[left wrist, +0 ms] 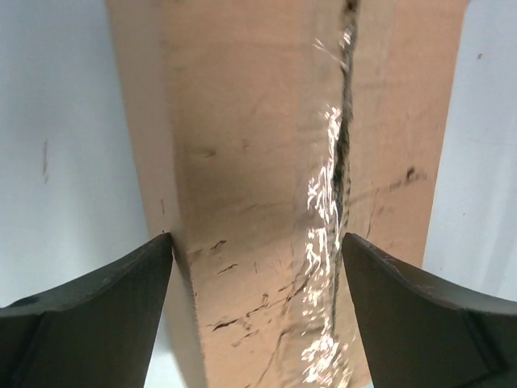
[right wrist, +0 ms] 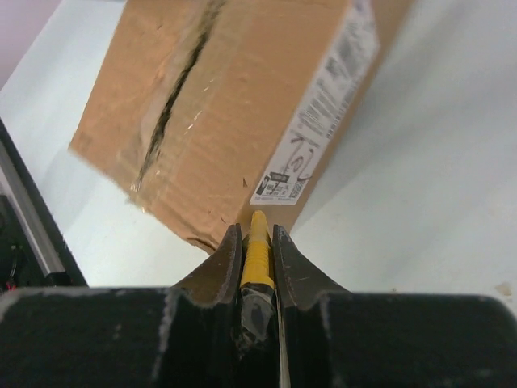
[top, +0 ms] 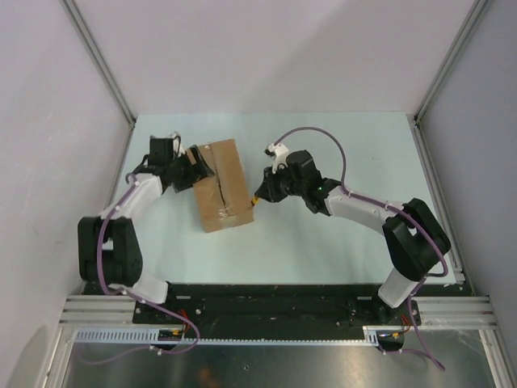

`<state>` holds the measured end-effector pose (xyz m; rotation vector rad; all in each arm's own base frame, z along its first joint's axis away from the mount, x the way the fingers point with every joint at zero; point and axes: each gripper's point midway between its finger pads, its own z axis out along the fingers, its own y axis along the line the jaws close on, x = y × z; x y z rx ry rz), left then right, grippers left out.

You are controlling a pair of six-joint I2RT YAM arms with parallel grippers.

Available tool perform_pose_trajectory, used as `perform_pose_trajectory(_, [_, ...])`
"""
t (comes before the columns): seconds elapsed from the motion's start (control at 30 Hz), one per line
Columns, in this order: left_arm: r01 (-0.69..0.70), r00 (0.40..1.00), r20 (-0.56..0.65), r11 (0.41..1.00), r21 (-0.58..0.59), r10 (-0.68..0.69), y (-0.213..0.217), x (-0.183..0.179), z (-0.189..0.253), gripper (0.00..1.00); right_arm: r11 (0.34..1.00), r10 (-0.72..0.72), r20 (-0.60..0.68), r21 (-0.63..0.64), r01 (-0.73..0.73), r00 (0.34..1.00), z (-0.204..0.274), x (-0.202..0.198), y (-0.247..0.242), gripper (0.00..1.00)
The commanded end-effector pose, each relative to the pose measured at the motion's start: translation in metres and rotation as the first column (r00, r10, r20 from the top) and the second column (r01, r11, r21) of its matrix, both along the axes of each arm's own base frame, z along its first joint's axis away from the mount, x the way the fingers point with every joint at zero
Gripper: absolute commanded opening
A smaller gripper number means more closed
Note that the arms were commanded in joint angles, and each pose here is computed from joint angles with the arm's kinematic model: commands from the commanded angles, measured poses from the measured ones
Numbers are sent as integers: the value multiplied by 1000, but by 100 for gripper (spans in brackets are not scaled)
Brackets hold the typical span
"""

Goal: Unpack the express box

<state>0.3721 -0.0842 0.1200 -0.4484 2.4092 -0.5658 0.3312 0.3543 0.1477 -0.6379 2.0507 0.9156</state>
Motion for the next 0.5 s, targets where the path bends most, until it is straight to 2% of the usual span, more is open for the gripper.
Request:
perform_pose_trajectory(0.0, [245, 963, 141, 965, -87, -232, -39, 29, 25, 88, 994, 104, -25, -25, -104, 994, -7, -45, 23, 0])
perform_pose_trajectory(0.13, [265, 962, 92, 959, -102, -256, -42, 36, -1, 87, 993, 110, 6, -36, -110, 994, -4, -52, 31, 0])
perform_pose_trajectory(0.23, [228, 971, 80, 973, -43, -224, -31, 38, -10, 88, 996, 47, 27, -74, -44, 999, -5, -43, 23, 0])
perform_pose_trajectory(0.33, [184, 976, 110, 982, 44, -188, -15, 39, -2, 91, 994, -25, 64, -106, 32, 998, 0, -31, 9, 0])
perform_pose_trajectory(0.47, [133, 976, 162, 985, 108, -149, 1, 30, 17, 94, 993, -64, 138, -88, 77, 988, 31, -25, -4, 0])
